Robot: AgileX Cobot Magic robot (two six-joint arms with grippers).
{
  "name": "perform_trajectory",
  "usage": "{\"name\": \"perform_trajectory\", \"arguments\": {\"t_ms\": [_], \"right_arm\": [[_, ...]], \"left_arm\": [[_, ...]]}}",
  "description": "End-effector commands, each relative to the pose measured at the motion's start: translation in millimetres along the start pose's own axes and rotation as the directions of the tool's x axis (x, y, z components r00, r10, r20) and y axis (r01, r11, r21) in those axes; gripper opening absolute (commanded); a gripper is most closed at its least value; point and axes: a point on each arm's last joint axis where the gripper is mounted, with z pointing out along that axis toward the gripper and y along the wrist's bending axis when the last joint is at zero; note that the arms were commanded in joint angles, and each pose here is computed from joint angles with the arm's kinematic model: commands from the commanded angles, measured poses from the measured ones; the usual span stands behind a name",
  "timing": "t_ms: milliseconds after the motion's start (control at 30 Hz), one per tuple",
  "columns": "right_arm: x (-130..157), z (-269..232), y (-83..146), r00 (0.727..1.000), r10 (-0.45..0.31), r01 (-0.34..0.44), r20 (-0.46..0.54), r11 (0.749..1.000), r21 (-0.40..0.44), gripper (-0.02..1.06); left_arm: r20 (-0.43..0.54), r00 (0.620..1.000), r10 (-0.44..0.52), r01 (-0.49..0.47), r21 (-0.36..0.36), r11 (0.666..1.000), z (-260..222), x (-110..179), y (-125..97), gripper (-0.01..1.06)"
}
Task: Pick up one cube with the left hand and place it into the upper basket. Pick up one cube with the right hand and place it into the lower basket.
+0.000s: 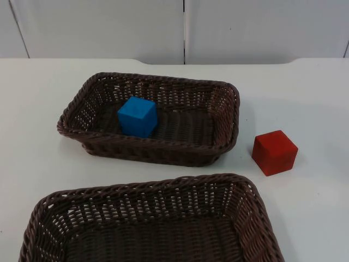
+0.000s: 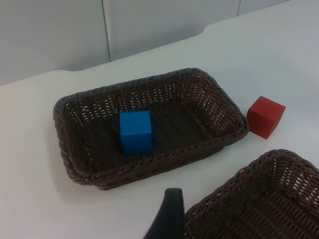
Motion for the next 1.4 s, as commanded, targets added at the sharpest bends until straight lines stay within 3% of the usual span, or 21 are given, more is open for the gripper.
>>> {"name": "perform_trajectory", "arguments": {"t_ms": [0, 400, 600, 733, 967, 1133, 1200, 1333, 1367], "right_arm": [[-10.2, 10.0, 0.9, 1.000, 0.001, -0.001, -0.015, 1.000, -0.010, 1.05], [-49.2, 65.2, 18.5, 0.992, -0.045, 0.023, -0.114, 0.982, -0.188, 1.05], [-51.5, 93.0, 44.7, 0.975, -0.155, 0.110, -0.162, 0.960, -0.257, 1.05], [-46.6, 114.7, 75.5, 0.947, -0.273, 0.213, -0.170, 0.928, -0.305, 1.05], [-36.3, 138.5, 117.9, 0.910, -0.384, 0.306, -0.155, 0.876, -0.371, 1.05], [-23.4, 157.2, 146.6, 0.858, -0.494, 0.417, -0.141, 0.830, -0.371, 1.05], [-21.2, 161.5, 150.2, 0.856, -0.496, 0.421, -0.146, 0.832, -0.361, 1.05], [-17.4, 178.0, 155.1, 0.887, -0.429, 0.372, -0.171, 0.883, -0.287, 1.05], [-17.4, 178.0, 155.1, 0.887, -0.429, 0.372, -0.171, 0.883, -0.287, 1.05]], "left_arm": [[0.011, 1.000, -0.005, 0.005, 0.004, 1.000, -0.6, -0.5, -0.5, 0.77], [0.015, 1.000, -0.005, 0.005, 0.003, 1.000, -0.6, -0.9, -0.4, 0.77], [0.017, 1.000, -0.005, 0.005, 0.002, 1.000, -0.6, -1.0, -0.3, 0.77], [0.017, 1.000, -0.005, 0.005, 0.002, 1.000, -0.6, -1.0, -0.3, 0.77], [0.017, 1.000, -0.005, 0.005, 0.002, 1.000, -0.6, -1.0, -0.3, 0.77], [0.016, 1.000, -0.003, 0.003, 0.001, 1.000, -0.6, -1.0, -0.2, 0.77], [0.016, 1.000, -0.003, 0.003, 0.001, 1.000, -0.6, -1.0, -0.2, 0.77], [0.016, 1.000, -0.002, 0.002, 0.000, 1.000, -0.6, -1.0, -0.1, 0.77], [0.016, 1.000, -0.002, 0.002, 0.000, 1.000, -0.6, -1.0, -0.1, 0.77]]}}
